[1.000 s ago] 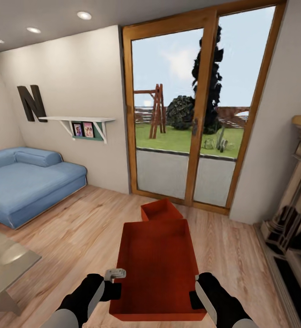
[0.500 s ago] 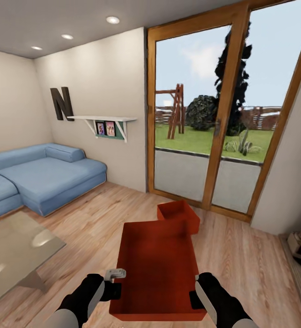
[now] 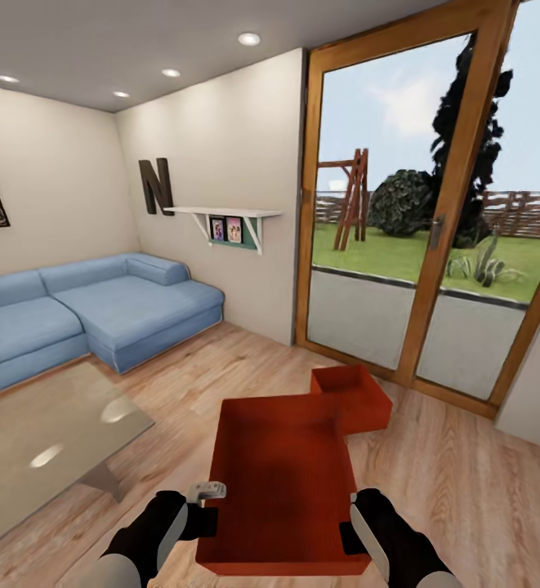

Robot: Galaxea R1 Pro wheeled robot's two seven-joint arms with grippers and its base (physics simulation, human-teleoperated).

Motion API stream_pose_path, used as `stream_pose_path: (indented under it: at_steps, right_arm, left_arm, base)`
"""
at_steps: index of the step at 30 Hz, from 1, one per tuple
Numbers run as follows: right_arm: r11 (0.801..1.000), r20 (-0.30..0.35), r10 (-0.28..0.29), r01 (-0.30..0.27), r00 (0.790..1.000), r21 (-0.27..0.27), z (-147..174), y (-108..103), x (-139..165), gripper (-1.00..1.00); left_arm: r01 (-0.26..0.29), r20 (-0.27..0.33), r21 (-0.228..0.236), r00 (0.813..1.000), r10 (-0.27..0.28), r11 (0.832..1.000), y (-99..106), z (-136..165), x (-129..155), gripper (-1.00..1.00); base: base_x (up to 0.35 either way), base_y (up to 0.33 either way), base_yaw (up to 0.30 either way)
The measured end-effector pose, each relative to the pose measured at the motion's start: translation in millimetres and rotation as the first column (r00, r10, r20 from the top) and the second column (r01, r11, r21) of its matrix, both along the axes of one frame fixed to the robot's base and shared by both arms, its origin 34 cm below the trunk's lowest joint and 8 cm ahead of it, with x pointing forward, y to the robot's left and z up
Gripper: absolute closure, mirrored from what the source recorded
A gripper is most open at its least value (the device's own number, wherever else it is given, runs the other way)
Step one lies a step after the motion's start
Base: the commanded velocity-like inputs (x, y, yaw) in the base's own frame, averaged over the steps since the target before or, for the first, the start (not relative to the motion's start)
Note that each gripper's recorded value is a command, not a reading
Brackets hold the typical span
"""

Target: Move the two storage containers from the living room to the garage. In the garage, place one container on the floor and stack the other container on top of it (either order is fine).

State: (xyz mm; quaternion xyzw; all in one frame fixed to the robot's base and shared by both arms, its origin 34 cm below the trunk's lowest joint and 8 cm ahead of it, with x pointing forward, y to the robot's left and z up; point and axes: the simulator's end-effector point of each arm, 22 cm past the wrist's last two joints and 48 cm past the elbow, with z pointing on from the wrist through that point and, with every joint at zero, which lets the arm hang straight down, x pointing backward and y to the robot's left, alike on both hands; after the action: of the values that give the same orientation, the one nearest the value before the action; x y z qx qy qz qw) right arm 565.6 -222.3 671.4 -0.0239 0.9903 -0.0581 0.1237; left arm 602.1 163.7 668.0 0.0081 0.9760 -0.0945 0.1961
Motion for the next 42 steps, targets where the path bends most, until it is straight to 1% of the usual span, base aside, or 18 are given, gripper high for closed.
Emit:
stream_pose_path:
  at_steps: [42]
  right_arm:
    - [1.0, 0.001, 0.0, 0.0, 1.0, 0.0, 0.4, -0.1, 0.4, 1.0]
  left_arm:
    - [-0.001, 0.001, -0.001, 1.0, 0.001, 1.0, -0.1, 0.2, 0.3, 1.0]
  base:
    - [0.0, 0.0, 0.288]
